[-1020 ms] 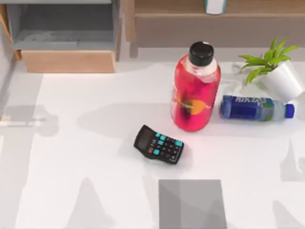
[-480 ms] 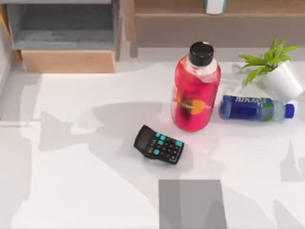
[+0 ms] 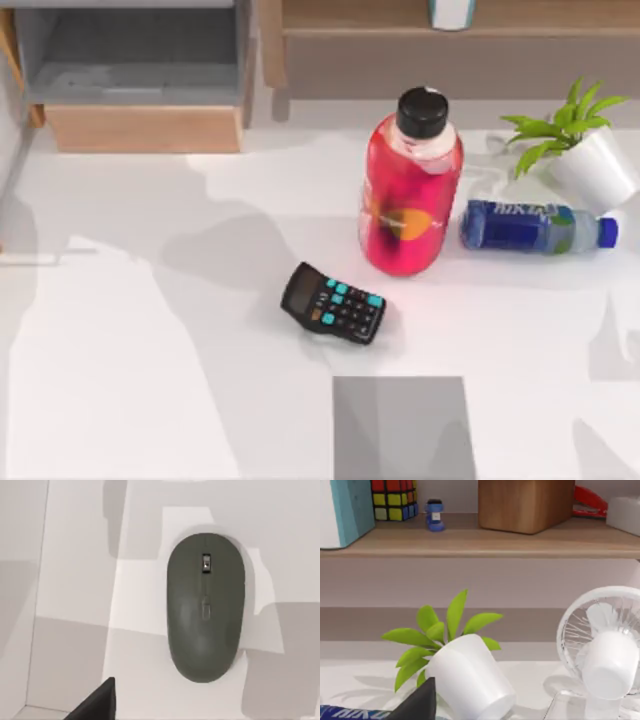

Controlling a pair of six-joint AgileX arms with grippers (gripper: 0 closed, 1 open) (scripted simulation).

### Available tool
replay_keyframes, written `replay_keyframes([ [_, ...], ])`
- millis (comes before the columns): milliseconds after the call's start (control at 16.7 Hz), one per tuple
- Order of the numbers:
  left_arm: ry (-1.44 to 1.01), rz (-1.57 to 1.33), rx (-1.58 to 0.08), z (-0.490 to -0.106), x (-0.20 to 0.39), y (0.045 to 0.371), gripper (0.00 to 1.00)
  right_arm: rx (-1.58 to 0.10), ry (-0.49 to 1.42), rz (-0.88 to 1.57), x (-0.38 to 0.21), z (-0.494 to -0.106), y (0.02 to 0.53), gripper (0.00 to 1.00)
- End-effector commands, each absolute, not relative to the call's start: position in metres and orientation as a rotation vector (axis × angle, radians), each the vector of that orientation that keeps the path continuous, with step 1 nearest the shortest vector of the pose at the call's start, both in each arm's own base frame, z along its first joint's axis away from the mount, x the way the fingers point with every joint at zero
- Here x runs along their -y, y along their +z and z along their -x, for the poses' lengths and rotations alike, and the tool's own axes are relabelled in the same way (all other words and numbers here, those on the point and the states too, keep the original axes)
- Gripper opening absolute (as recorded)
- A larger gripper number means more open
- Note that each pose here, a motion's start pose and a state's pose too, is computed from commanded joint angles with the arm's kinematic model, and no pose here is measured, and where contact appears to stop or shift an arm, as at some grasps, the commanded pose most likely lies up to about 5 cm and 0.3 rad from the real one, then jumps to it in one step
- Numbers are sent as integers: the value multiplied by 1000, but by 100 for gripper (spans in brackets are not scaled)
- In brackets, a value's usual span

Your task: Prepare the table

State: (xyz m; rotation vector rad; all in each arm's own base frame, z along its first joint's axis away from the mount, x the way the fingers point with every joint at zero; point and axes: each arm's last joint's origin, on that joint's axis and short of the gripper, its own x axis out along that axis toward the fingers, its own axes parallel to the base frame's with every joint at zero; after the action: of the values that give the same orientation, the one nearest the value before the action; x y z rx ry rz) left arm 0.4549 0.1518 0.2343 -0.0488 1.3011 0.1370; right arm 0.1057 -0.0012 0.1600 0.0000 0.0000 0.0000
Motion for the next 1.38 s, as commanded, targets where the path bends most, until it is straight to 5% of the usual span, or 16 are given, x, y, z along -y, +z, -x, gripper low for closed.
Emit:
replay_keyframes([
  [420,101,79,-1462,-484,-172,167,100,0,0,0,1,-106,160,100],
  [1380,97,81,-1466,-486,-175,146,100,0,0,0,1,-106,160,100],
])
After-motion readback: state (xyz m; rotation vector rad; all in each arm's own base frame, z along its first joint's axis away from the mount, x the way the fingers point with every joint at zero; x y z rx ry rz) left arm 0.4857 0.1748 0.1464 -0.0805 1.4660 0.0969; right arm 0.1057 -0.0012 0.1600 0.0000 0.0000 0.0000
